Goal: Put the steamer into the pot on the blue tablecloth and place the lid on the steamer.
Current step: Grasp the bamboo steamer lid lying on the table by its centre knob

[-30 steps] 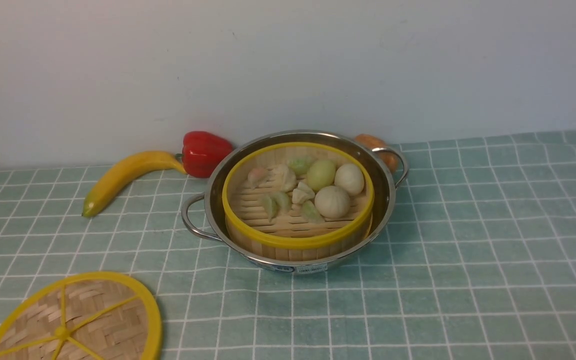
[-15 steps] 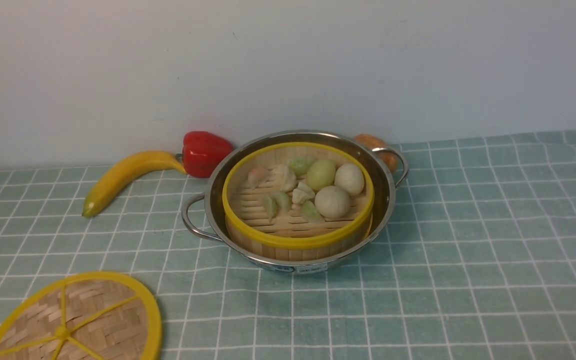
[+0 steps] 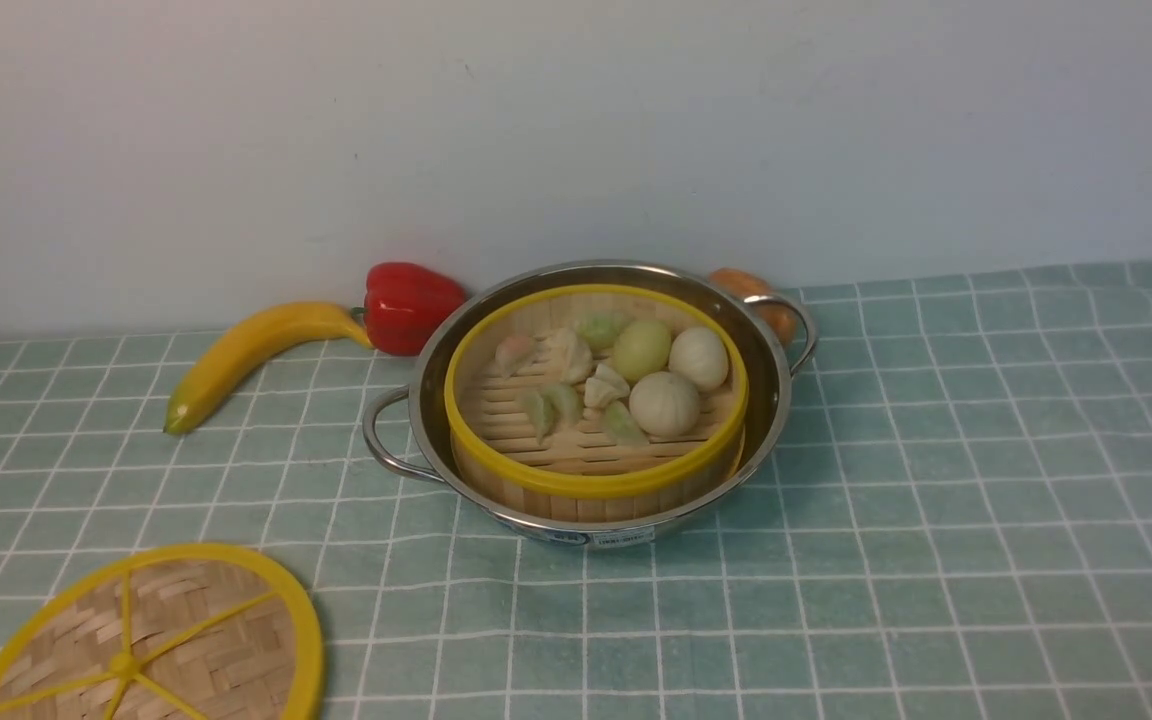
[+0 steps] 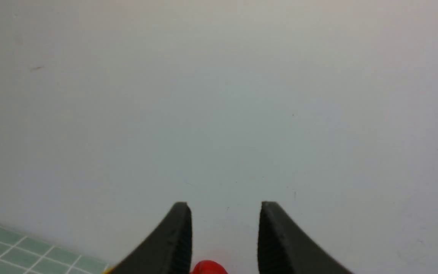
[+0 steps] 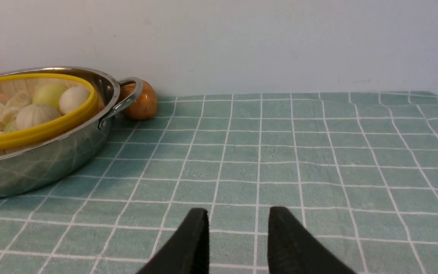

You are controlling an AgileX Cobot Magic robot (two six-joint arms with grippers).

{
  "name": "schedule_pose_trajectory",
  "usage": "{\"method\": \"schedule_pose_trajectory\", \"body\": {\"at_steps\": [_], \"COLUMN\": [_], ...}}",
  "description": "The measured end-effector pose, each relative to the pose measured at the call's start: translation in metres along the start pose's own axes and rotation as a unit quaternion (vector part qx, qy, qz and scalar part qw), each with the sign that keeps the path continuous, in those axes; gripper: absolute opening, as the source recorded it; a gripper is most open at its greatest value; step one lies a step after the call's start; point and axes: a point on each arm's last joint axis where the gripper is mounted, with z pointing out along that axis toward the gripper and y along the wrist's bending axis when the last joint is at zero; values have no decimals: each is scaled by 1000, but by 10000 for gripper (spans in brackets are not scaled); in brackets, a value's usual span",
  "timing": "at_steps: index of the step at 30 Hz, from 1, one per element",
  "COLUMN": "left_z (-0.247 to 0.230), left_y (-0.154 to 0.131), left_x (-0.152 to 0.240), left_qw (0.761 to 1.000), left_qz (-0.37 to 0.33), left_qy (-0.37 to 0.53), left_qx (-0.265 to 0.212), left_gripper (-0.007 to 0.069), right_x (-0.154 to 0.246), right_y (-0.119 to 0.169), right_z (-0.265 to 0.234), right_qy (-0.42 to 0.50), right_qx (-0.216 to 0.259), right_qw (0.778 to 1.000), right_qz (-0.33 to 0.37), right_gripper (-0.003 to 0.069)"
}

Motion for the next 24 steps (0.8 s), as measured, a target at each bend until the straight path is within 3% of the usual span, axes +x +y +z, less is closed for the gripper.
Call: {"method": "schedule_pose_trajectory", "body": {"at_steps": [5,9,13,18,24], "left_z": [5,10,16,32,56], "left_y": [-15,-31,-38,-34,-26], "left_x": [-20,-42,-59,-67,-57], "left_qw": [997,978,937,886,833], "left_qz": [2,41,116,174,153], "left_qy": [81,203,329,423,516], "left_qx": [-2,-13,-36,-77,-128], "left_gripper": [243,243,243,243,243], "right_x": [0,0,0,0,0], "right_y": [0,0,0,0,0], "right_z": [0,0,0,0,0], "right_qy": [0,0,0,0,0], "right_qx": [0,0,0,0,0], "right_qw": [1000,1000,1000,1000,1000], "right_qz": [0,0,0,0,0], "right_gripper": [240,240,240,240,240]}}
